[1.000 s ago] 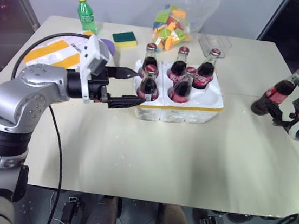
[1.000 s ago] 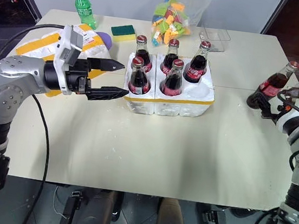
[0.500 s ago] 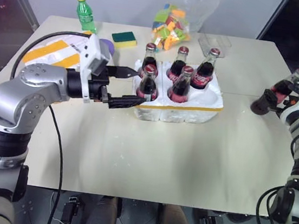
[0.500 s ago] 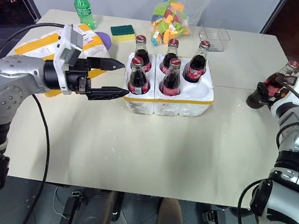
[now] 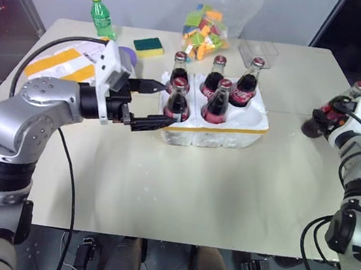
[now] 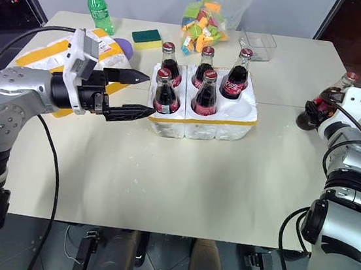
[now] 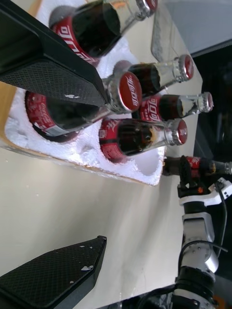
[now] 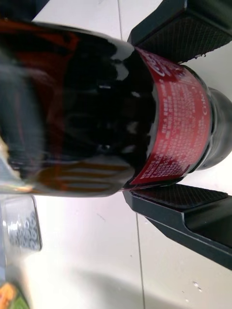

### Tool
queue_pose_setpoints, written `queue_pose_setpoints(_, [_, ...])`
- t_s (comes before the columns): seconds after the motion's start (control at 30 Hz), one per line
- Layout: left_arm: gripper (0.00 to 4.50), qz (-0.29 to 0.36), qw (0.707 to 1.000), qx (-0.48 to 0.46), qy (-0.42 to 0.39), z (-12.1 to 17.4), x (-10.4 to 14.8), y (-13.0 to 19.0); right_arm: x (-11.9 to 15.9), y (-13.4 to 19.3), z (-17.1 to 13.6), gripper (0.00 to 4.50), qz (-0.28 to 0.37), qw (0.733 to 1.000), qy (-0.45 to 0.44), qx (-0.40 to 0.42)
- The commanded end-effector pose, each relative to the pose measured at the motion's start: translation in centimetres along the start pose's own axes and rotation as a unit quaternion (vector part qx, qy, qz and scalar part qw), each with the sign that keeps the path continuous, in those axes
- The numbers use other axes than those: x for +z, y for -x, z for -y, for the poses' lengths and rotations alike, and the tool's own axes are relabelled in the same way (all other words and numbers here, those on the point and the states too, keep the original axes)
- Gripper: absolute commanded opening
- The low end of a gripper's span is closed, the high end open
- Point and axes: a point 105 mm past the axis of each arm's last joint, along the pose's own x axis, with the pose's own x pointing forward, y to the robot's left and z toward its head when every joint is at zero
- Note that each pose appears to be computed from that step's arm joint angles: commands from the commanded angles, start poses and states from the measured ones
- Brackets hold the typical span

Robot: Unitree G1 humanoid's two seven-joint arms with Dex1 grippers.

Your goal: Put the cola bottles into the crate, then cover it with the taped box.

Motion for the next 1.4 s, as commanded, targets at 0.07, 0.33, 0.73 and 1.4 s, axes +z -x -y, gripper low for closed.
queue_pose_setpoints(0.07, [4.5, 0.016, 1.0, -0.013, -0.016, 0.5, 1.2, 0.2, 11.7, 2.8, -2.7, 2.77, 0.193, 0.978, 0.015, 0.082])
queue_pose_setpoints(0.33, [4.5, 0.021, 0.999, -0.039, -0.013, 1.0, 1.3, -0.4, 15.4, 7.0, -11.5, 2.77, 0.191, 0.938, -0.03, 0.286])
queue_pose_setpoints(0.73, [4.5, 0.021, 0.999, -0.042, -0.019, 0.9, 1.5, -0.7, 9.2, 7.3, -18.5, 2.77, 0.051, 0.914, 0.054, 0.398])
queue_pose_setpoints(1.4, [4.5, 0.002, 0.999, -0.007, -0.032, 0.2, 0.6, 0.2, 5.5, 5.5, -17.6, 4.41, -0.031, 0.924, 0.096, 0.368])
